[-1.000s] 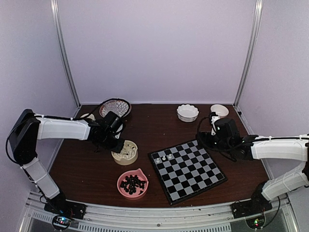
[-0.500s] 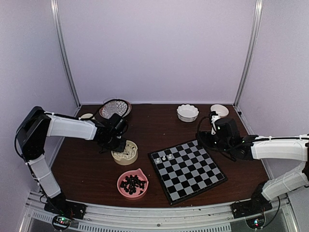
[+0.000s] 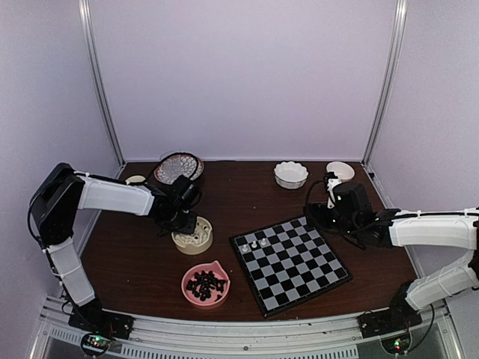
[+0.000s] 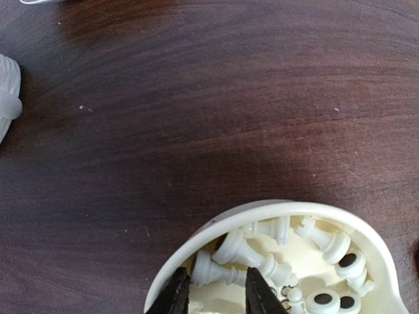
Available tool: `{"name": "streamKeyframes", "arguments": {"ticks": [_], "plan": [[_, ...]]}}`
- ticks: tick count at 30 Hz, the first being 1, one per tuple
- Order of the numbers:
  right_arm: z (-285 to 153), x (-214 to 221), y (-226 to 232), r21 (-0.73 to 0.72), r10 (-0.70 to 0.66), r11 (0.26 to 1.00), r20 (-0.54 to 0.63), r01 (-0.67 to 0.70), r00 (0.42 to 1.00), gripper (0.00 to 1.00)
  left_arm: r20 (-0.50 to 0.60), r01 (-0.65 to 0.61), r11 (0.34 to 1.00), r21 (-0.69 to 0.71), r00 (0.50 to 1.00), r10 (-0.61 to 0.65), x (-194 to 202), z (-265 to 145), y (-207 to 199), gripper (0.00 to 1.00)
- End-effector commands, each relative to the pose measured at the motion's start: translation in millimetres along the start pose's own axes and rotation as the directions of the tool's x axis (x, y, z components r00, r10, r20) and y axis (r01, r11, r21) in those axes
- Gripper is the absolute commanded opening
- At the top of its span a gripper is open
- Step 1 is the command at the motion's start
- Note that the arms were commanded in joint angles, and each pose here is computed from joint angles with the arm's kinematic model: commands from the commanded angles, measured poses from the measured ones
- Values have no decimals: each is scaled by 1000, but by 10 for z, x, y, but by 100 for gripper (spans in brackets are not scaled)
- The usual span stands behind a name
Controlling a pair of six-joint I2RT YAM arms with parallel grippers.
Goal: Set up the chess pieces on the board
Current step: Pick up the bishop from the storage box.
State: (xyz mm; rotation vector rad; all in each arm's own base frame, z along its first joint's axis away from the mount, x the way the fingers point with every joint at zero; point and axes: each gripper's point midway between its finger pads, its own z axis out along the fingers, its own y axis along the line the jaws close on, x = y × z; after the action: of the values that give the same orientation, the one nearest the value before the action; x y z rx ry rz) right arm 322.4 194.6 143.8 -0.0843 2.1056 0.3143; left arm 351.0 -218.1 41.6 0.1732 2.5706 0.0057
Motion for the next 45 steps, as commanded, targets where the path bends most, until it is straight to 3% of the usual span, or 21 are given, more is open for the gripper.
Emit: {"name": "streamKeyframes", "arguments": {"ticks": [1, 19, 32, 38, 45], "plan": [[-11, -75, 31, 3, -2, 1000, 19, 2, 1000, 82, 24, 32, 999, -24, 999, -31, -100, 29, 26, 30], [-80, -120, 9, 4, 1, 1000, 36, -1, 999, 82, -60, -4, 1000, -7, 998, 3, 31, 191, -67, 27], [-107, -131, -5, 7, 0, 1000, 41, 0, 999, 82, 15, -38, 999, 17, 999, 38, -124, -96, -21, 5], [-106, -131, -8, 9, 0, 1000, 42, -1, 999, 82, 50, -40, 999, 36, 998, 38, -179, -236, -4, 5], [-103, -136, 95, -42, -13, 999, 29, 14, 999, 82, 113, -34, 986, 165, 993, 15, -267, -478, -141, 5]]}}
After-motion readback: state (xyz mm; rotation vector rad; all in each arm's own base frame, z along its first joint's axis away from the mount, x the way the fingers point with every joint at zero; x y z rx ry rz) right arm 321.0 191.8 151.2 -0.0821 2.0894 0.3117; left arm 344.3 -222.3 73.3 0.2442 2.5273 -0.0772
